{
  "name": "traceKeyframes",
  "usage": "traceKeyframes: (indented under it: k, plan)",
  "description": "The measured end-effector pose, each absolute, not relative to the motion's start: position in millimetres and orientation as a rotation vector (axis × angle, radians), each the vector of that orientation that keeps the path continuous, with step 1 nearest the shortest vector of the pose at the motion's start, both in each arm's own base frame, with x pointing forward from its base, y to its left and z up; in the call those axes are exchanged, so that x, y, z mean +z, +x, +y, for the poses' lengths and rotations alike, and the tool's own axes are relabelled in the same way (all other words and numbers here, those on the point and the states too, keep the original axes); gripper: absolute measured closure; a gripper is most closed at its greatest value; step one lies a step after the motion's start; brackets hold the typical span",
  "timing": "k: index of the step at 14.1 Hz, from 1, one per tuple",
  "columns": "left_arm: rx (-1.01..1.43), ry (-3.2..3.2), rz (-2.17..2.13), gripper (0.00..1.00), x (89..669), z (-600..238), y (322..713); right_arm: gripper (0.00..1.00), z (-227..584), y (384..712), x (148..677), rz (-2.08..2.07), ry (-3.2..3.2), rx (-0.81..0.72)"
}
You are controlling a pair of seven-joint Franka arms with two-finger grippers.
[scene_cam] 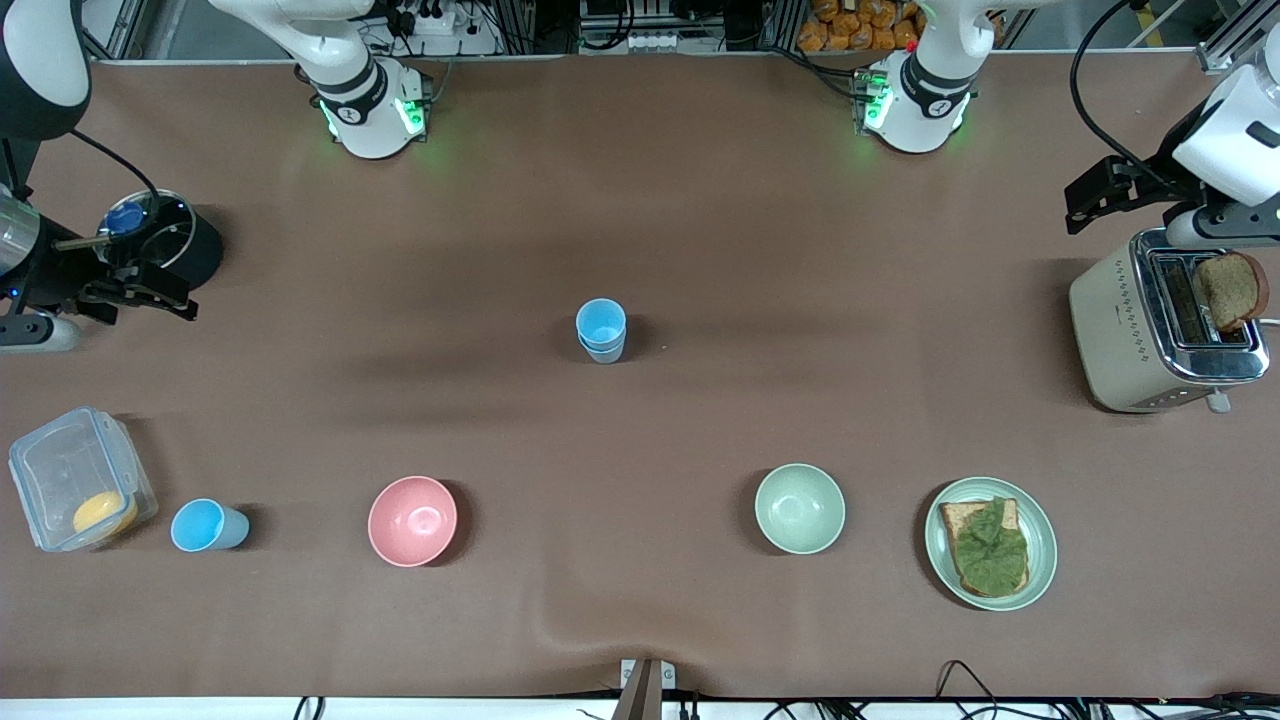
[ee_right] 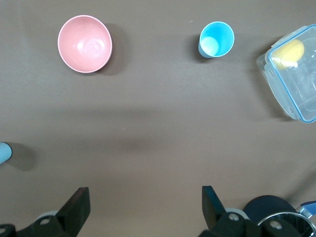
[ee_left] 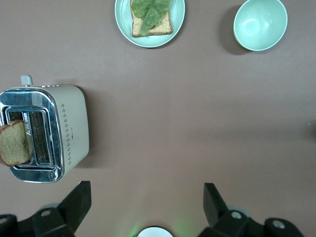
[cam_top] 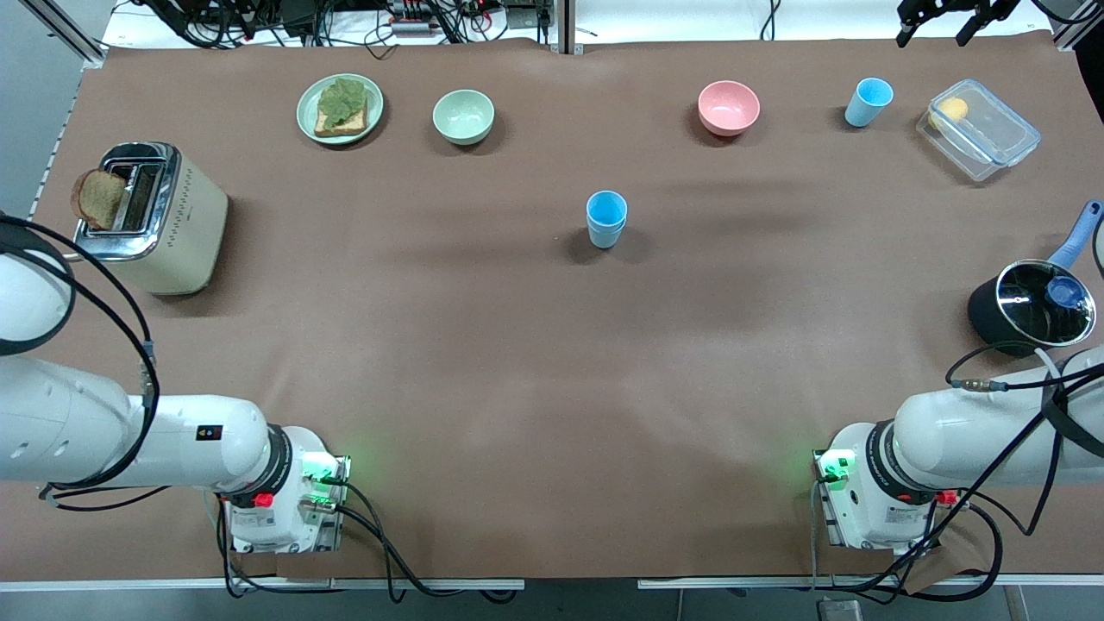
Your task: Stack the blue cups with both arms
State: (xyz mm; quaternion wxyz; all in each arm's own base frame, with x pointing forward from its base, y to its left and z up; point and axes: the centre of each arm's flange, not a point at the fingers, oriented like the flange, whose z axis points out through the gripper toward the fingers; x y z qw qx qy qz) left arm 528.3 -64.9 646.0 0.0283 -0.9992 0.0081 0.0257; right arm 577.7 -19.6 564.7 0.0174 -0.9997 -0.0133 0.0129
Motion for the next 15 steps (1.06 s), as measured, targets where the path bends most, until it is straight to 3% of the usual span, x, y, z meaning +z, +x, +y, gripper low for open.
traceKeyframes:
  k: [15]
  plan:
    - [0.045, -3.091, -0.041, 0.00, 653, -42, 539, 0.00, -20, 578, 565, -0.041, -3.106, 0.040]
